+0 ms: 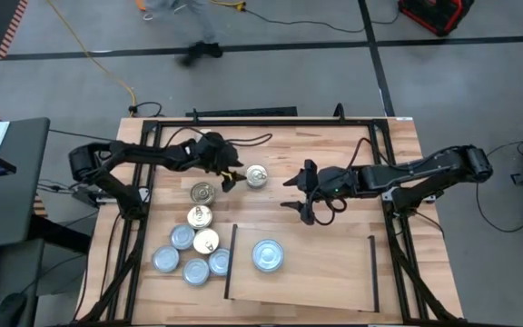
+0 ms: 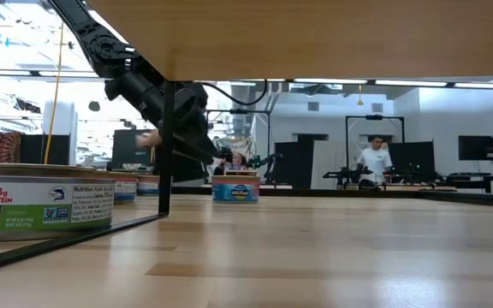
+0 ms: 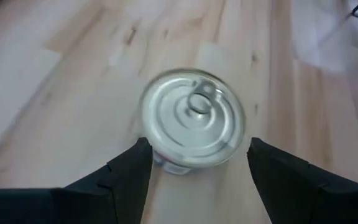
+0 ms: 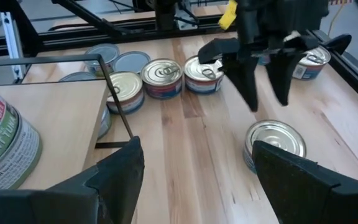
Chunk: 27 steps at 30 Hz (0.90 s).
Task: Stack canned seafood by type on shelf
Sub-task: Put the blue-pink tuna can on the shelf
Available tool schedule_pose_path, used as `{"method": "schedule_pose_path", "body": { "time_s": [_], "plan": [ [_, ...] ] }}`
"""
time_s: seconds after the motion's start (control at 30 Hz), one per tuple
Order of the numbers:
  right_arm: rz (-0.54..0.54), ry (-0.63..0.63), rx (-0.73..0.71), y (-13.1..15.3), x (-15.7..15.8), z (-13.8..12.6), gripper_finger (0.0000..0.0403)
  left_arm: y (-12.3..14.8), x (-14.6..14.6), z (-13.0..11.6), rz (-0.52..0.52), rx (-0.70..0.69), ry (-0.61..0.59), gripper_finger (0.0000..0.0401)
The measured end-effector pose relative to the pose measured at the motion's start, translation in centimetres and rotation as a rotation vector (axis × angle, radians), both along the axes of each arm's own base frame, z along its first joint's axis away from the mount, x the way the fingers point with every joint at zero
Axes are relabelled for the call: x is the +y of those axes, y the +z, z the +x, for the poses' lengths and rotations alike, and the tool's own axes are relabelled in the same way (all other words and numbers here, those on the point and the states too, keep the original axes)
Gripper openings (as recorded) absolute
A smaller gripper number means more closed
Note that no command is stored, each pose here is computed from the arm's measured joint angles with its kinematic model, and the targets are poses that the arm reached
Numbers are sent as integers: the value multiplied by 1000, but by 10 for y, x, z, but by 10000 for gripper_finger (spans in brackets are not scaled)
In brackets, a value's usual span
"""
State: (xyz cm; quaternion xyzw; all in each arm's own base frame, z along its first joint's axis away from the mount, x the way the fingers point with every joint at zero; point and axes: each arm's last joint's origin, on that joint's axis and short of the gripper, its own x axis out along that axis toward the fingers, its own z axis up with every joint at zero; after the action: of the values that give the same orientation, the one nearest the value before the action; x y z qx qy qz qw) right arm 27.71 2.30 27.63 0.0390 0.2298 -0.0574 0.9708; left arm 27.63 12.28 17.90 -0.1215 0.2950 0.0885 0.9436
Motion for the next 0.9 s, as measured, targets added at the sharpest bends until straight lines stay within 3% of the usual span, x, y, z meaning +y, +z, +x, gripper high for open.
{"method": "schedule_pose_path", "body": {
  "time_s": [0.43,0.67,0.9],
  "plan": [
    [-7,-4,-23,2,-1,1,322,-22,-10,19,-31,1,68,246],
    [-13,-4,19,2,-2,-5,322,-25,-11,17,-68,42,91,183],
    [-2,-40,-49,33,-13,-41,322,-26,-11,16,-90,52,104,131]
  ]
}}
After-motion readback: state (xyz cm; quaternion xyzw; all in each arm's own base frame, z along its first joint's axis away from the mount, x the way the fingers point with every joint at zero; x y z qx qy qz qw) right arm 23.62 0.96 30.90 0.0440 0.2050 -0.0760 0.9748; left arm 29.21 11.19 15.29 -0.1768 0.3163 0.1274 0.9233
